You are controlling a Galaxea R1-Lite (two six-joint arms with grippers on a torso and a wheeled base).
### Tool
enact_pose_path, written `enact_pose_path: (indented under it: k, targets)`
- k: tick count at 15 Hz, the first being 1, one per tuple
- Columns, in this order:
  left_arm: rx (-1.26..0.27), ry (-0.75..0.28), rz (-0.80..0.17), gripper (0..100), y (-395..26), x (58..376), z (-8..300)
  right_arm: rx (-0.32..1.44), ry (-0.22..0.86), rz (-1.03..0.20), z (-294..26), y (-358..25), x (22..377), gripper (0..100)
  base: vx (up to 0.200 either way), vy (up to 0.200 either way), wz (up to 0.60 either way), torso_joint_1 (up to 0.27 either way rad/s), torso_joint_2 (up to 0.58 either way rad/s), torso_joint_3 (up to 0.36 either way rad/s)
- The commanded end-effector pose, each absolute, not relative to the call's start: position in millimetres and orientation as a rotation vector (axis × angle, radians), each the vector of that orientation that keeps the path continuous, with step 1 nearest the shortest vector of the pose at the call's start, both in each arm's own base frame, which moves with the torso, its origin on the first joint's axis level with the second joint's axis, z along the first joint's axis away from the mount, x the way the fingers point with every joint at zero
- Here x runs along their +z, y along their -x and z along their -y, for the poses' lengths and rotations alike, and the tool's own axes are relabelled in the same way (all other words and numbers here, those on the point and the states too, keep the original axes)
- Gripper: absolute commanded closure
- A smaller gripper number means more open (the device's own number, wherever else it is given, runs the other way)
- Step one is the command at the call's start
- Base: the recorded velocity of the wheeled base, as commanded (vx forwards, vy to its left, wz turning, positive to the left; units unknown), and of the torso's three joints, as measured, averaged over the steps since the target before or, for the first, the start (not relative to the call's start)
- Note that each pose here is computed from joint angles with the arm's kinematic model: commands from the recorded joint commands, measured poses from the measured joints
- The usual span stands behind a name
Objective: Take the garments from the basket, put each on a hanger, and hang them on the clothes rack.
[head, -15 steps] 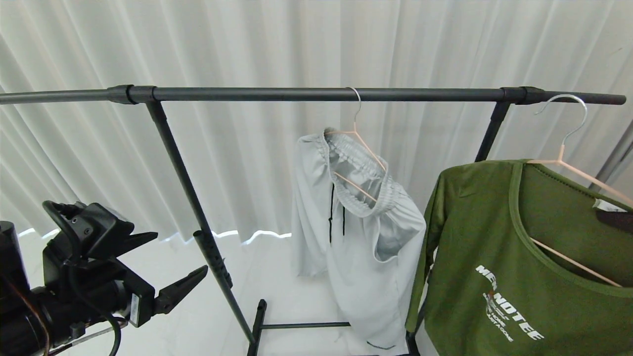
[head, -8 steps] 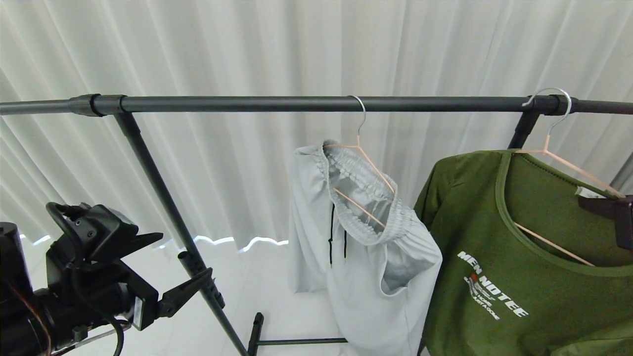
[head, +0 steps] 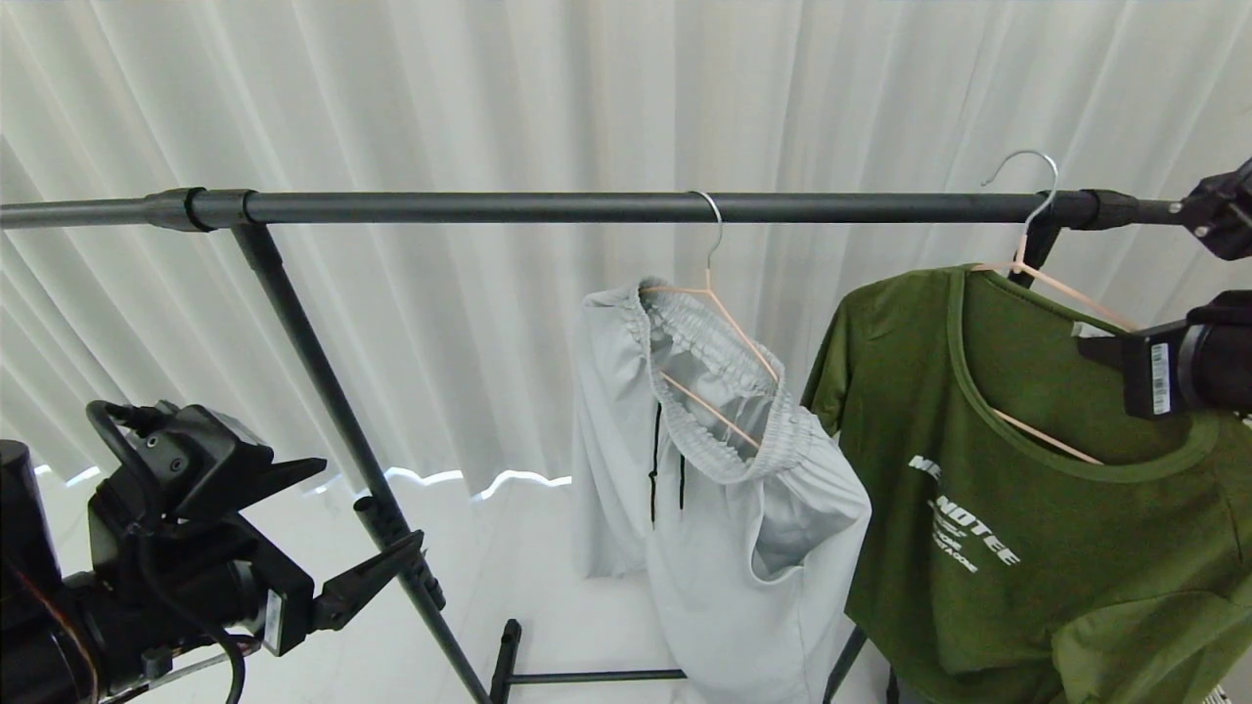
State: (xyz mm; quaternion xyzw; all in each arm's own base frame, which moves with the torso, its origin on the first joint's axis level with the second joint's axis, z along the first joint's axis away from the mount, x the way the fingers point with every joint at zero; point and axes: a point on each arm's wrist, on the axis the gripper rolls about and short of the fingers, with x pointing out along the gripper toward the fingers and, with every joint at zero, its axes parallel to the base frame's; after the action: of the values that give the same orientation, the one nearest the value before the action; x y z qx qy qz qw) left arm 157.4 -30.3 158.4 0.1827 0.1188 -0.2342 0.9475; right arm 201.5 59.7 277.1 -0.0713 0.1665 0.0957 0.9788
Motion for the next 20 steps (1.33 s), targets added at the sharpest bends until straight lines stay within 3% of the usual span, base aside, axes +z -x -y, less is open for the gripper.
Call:
enact_pose_path:
  k: [1,11,12,16,20]
  targets:
    - [-0.475,-0.373,-0.233,0,-156,159,30,0.182,0.150,-0.376,-65,-227,267,100,0.000,0.000,0.00,0.000,0.00,0.000]
    - [-0.477,-0.375,-0.228,0,-155,160,30,0.178,0.151,-0.370,-67,-239,263,100,0.000,0.000,0.00,0.000,0.00,0.000]
    - [-0.480,-0.374,-0.227,0,-154,160,31,0.176,0.151,-0.375,-67,-238,262,0,0.000,0.000,0.00,0.000,0.00,0.000]
    - [-0.477,-0.370,-0.229,0,-155,160,31,0.168,0.130,-0.353,-65,-231,267,0,0.000,0.000,0.00,0.000,0.00,0.000]
    - [-0.397,-0.382,-0.208,0,-149,165,27,0.169,0.097,-0.241,-48,-176,284,0,0.000,0.000,0.00,0.000,0.00,0.000]
